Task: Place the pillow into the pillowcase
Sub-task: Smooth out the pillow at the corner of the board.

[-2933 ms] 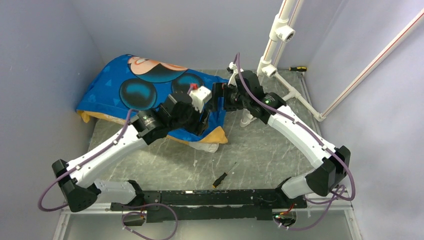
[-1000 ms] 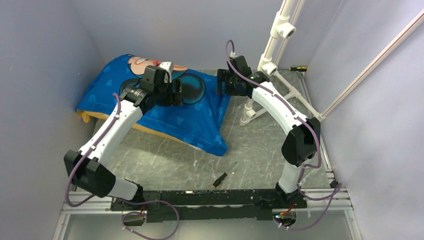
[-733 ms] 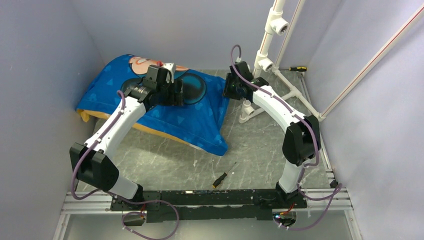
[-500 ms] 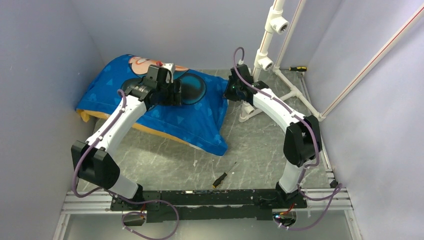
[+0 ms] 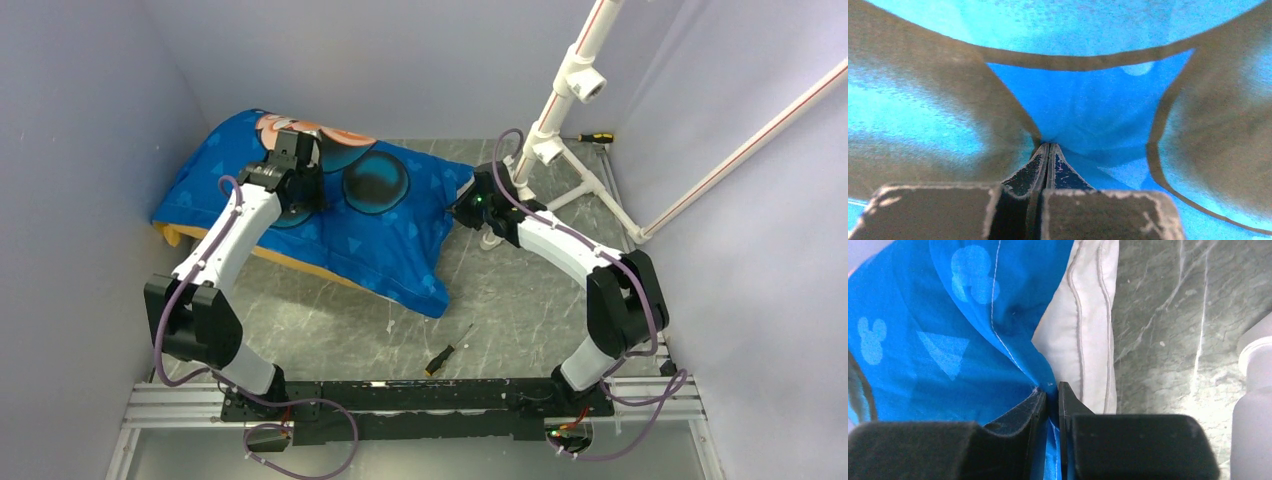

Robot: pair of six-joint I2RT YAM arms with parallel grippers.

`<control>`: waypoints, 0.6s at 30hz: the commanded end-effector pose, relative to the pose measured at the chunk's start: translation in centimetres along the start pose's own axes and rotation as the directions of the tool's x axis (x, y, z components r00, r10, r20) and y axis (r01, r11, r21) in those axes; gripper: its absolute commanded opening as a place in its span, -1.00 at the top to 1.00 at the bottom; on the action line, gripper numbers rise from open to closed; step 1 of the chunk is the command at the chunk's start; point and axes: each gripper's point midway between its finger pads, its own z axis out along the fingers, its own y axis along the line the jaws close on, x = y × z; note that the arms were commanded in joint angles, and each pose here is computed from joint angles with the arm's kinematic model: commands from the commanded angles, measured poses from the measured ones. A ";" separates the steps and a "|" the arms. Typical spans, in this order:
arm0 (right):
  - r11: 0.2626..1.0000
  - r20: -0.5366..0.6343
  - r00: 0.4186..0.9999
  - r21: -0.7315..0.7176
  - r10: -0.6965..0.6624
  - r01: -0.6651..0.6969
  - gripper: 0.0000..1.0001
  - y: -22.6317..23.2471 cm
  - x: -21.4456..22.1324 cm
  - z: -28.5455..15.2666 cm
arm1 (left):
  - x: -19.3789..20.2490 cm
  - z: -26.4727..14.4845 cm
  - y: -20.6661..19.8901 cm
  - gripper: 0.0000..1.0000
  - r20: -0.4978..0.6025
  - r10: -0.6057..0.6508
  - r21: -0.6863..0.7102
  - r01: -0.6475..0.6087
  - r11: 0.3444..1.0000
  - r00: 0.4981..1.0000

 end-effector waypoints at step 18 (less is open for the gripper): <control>0.982 0.166 0.979 0.166 -0.119 0.091 0.80 -0.1 -7.7 0.2 | 1.4 0.6 10.9 1.00 -0.036 -0.075 -0.283 0.062 0.957 0.996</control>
